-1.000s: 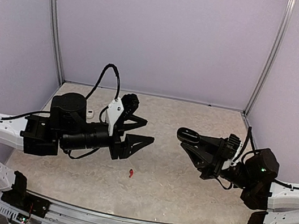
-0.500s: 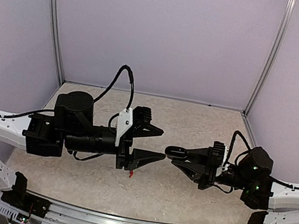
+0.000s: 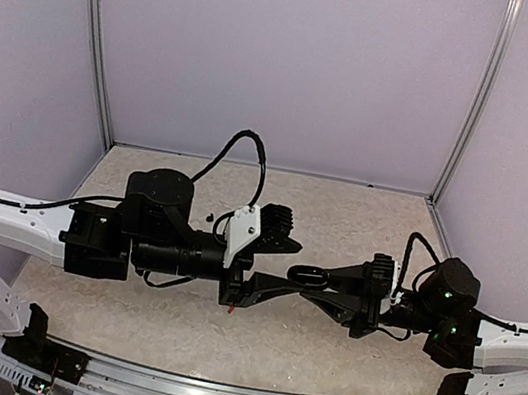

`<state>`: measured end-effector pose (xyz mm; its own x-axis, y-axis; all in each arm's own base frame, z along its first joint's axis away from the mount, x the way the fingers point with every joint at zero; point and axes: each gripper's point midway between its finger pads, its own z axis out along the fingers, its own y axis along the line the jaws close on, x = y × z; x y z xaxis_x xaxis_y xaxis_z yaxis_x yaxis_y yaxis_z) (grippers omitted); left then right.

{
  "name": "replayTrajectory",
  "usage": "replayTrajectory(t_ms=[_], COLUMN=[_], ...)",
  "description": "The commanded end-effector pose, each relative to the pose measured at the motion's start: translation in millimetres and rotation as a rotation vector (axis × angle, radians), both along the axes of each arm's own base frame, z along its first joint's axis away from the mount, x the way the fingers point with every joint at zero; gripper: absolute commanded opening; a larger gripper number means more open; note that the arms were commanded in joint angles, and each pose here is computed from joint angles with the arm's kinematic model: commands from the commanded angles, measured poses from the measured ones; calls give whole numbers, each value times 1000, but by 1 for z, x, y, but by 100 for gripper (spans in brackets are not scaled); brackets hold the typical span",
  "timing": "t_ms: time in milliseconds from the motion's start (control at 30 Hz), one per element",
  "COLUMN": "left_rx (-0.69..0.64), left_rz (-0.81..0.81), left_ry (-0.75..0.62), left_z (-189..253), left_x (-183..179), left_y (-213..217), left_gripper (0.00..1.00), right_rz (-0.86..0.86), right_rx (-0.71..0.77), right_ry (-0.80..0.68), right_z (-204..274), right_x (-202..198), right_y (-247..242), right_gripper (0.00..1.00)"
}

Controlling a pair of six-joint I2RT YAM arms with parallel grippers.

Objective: Insert the wireless bluetooth earbuds into the charging case

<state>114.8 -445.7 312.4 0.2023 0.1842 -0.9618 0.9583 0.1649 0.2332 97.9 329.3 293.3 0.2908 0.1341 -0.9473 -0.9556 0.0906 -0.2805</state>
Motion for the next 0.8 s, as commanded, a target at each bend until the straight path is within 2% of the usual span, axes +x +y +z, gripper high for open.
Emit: replayTrajectory(t_ms=[0, 433, 767], left_rx=[-88, -186, -186], left_rz=[26, 5, -18], left_ry=[8, 84, 109], left_z=[33, 53, 51], left_x=[9, 23, 23], left_y=[0, 16, 16], left_gripper=[58, 55, 56], right_rz=[28, 34, 24], right_rx=[14, -7, -10], right_ry=[-7, -7, -3], right_z=[9, 2, 0], right_x=[-6, -6, -4], right_y=[2, 4, 4], right_gripper=[0, 0, 0])
